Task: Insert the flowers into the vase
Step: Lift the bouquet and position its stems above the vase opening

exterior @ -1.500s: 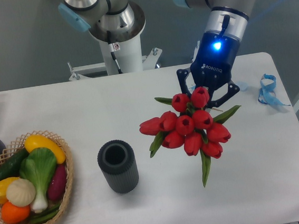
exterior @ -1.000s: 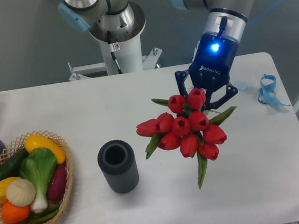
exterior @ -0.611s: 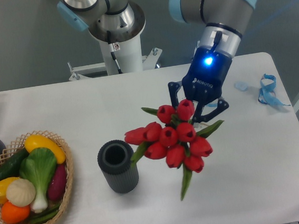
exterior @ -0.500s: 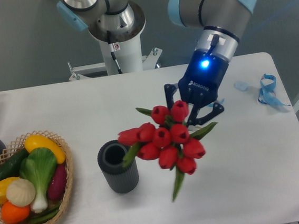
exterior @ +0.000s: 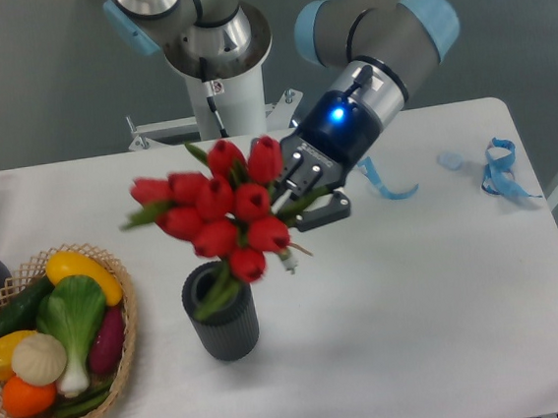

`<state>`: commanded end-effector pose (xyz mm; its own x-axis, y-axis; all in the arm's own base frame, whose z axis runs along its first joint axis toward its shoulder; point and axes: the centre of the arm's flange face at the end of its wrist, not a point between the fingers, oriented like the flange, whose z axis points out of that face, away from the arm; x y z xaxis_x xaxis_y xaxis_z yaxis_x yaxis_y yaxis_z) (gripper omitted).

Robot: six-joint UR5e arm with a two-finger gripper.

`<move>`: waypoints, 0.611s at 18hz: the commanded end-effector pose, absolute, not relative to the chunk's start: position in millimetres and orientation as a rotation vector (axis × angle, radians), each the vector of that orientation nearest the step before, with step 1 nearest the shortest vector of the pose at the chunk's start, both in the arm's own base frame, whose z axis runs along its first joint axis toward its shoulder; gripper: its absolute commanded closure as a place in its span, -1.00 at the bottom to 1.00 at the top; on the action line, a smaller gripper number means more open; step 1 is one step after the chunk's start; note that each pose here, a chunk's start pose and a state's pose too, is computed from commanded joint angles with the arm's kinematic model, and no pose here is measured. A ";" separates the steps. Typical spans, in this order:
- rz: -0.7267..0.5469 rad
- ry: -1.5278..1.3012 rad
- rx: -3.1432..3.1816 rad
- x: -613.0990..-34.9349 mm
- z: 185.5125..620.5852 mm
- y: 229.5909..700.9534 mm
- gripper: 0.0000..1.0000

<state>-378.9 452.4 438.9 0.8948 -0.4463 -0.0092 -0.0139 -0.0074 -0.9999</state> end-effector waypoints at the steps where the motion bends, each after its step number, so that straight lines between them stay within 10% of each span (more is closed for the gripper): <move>1: -0.364 0.382 -1.547 -372.0 434.3 456.2 0.60; 11: -0.436 0.421 -1.540 -344.3 411.1 483.7 0.60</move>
<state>-344.3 483.7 411.1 0.8545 -0.5192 0.0122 0.0059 -0.0138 -0.9999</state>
